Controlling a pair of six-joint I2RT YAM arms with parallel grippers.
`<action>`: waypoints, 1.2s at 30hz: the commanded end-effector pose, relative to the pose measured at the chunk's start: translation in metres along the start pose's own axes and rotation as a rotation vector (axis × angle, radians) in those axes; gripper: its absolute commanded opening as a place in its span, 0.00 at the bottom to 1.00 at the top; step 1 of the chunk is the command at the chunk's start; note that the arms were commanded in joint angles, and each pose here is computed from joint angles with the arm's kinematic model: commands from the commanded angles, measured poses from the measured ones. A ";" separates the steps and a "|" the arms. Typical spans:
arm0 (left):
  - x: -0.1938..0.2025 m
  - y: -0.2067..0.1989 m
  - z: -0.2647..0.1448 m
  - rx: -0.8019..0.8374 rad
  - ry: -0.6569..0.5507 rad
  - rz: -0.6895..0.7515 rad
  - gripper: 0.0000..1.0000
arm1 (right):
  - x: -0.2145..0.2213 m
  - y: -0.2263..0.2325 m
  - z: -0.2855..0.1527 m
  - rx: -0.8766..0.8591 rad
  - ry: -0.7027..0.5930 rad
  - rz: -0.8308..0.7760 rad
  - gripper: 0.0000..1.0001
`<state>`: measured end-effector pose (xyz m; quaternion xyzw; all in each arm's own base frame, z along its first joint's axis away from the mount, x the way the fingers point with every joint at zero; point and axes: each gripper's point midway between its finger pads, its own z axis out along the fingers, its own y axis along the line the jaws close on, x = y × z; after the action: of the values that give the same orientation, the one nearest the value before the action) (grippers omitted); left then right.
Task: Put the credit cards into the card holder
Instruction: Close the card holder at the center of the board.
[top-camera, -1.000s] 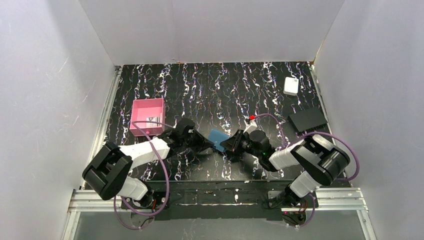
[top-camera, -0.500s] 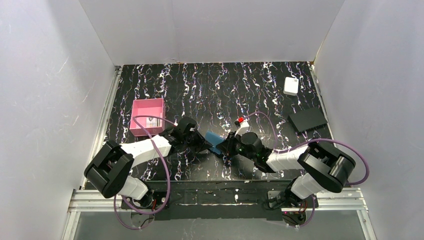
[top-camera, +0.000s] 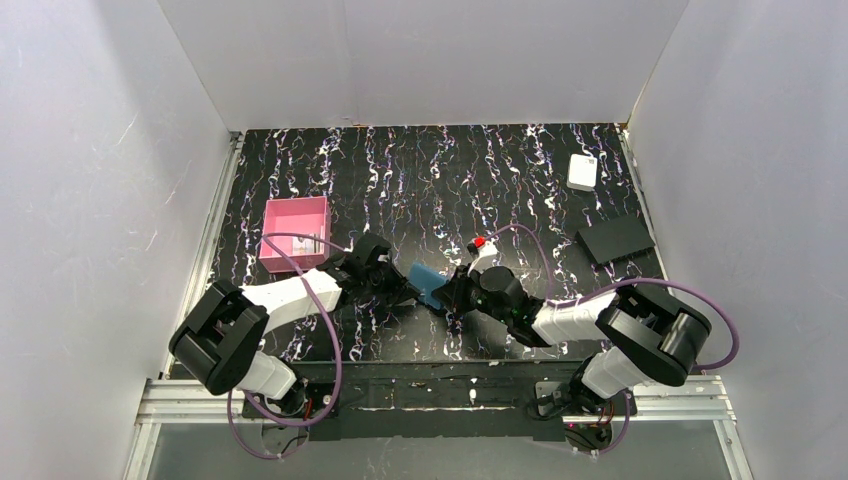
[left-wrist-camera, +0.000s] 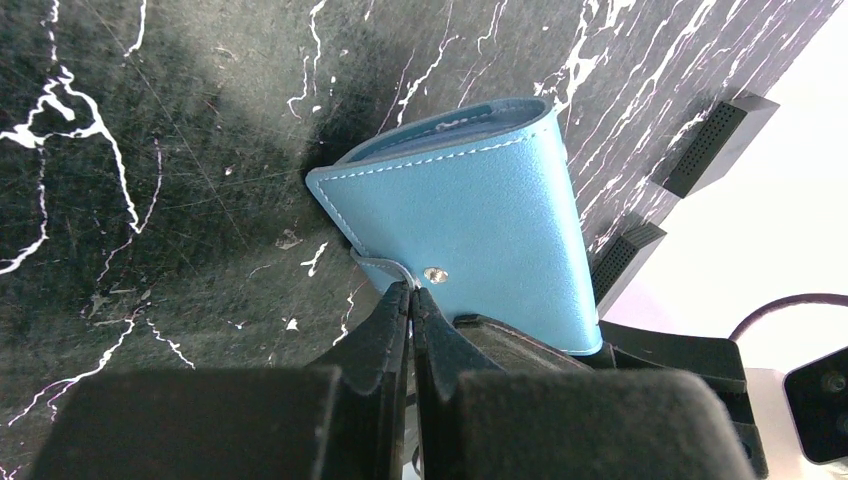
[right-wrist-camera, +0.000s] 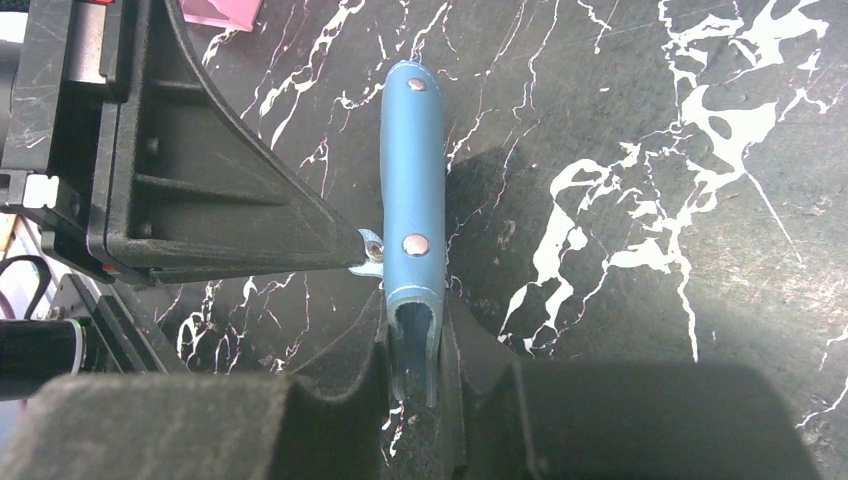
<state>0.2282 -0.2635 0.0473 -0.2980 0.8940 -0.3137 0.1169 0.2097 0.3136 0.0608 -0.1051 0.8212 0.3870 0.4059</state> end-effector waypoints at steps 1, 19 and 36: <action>-0.009 -0.009 -0.001 0.028 -0.034 0.021 0.00 | -0.003 0.007 0.000 -0.012 -0.011 -0.045 0.01; -0.011 -0.022 -0.005 0.062 -0.043 0.058 0.00 | 0.002 0.008 0.004 -0.012 0.006 -0.034 0.01; -0.015 -0.029 -0.006 0.074 -0.056 0.091 0.00 | 0.006 0.009 0.005 -0.019 0.022 -0.035 0.01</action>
<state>0.2319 -0.2656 0.0518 -0.2693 0.8992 -0.3187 0.1319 0.2094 0.3152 0.0600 -0.1069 0.8206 0.3836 0.4100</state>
